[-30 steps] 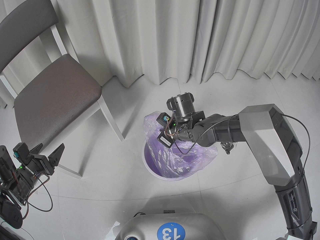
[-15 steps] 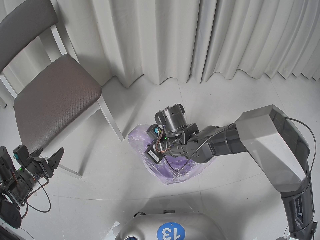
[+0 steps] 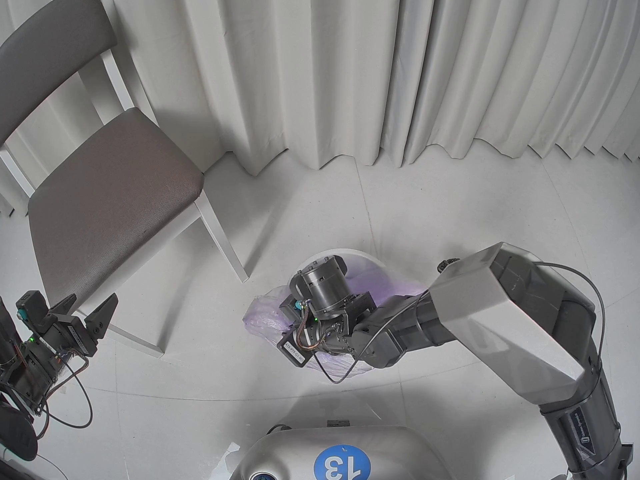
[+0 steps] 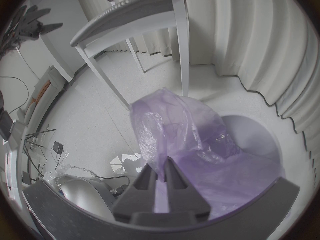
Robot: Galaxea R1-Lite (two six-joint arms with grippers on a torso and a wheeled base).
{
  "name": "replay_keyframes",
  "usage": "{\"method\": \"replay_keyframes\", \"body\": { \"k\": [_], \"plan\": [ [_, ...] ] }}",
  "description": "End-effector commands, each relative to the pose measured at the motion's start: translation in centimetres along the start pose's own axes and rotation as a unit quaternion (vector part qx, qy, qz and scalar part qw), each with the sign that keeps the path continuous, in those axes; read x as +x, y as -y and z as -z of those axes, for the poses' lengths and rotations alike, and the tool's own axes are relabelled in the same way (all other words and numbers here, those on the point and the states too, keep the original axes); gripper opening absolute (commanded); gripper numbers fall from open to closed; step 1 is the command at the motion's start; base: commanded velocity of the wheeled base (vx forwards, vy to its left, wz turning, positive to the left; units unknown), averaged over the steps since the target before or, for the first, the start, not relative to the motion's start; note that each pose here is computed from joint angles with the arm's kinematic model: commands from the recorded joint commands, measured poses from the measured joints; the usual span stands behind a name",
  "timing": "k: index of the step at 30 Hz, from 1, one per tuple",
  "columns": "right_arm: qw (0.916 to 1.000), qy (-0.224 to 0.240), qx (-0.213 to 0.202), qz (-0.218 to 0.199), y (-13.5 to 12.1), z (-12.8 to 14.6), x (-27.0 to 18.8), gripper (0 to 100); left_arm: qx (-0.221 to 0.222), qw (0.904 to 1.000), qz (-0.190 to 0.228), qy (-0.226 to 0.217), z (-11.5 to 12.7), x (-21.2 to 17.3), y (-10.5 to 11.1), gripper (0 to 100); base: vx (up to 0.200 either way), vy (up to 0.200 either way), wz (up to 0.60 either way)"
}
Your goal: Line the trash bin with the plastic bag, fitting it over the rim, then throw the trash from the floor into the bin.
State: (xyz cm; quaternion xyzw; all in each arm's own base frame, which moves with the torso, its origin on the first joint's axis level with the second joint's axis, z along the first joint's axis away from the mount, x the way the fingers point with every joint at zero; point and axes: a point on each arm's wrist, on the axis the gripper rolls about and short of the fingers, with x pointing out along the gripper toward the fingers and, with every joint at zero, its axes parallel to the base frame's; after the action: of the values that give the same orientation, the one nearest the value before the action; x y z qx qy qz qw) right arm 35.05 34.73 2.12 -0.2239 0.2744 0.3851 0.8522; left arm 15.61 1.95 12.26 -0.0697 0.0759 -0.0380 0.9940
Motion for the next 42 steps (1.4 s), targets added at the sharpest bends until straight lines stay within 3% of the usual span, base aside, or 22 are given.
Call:
{"method": "replay_keyframes", "body": {
  "k": [1, 9, 15, 18, 20, 21, 22, 27, 33, 42],
  "plan": [
    [0.9998, -0.018, 0.001, -0.004, -0.3, 1.5, 1.1, 100, 0.0, 1.0, -0.001, -0.003, 0.2, -0.3, 0.0, 100, 0.0, 0.0, 0.0],
    [0.9995, 0.03, 0.005, 0.005, 1.1, -2.1, -5.1, 100, 0.0, 1.0, -0.002, -0.005, 0.3, -0.2, 0.0, 100, 0.0, 0.0, 0.0],
    [0.9989, 0.046, 0.007, 0.009, 1.7, -3.0, -7.7, 100, -0.001, 1.0, -0.002, -0.005, 0.3, -0.2, 0.0, 100, 0.0, 0.0, 0.0],
    [0.9991, 0.032, 0.001, 0.028, 4.5, -1.7, -8.5, 100, -0.001, 1.0, -0.003, -0.002, 0.2, -0.3, 0.0, 100, 0.0, 0.0, 0.0],
    [0.9992, 0.028, -0.003, 0.03, 4.7, -1.5, -8.4, 100, -0.001, 1.0, -0.003, -0.002, 0.2, -0.3, 0.0, 100, 0.0, 0.0, 0.0],
    [0.9969, -0.004, -0.06, 0.05, 7.5, 0.8, -8.1, 100, 0.001, 1.0, -0.005, 0.001, 0.1, -0.4, 0.0, 100, 0.0, 0.0, 0.0],
    [0.9947, -0.017, -0.088, 0.051, 8.2, 1.9, -7.7, 100, 0.002, 1.0, -0.005, 0.002, 0.1, -0.4, 0.1, 100, 0.0, 0.0, 0.0],
    [0.9846, -0.002, -0.173, 0.027, 10.8, 5.7, -4.7, 100, 0.003, 1.0, -0.005, 0.007, 0.0, -0.7, 0.1, 100, 0.0, 0.0, 0.0],
    [0.9842, -0.004, -0.176, 0.023, 11.8, 7.5, -2.1, 100, 0.003, 0.9999, -0.005, 0.01, -0.2, -1.4, 0.3, 100, 0.0, 0.0, 0.0],
    [0.9847, -0.01, -0.173, 0.016, 12.6, 8.0, 1.2, 100, -0.005, 0.9999, -0.006, -0.008, 0.1, -2.3, 0.5, 100, 0.0, 0.0, 0.0]
  ]
}}
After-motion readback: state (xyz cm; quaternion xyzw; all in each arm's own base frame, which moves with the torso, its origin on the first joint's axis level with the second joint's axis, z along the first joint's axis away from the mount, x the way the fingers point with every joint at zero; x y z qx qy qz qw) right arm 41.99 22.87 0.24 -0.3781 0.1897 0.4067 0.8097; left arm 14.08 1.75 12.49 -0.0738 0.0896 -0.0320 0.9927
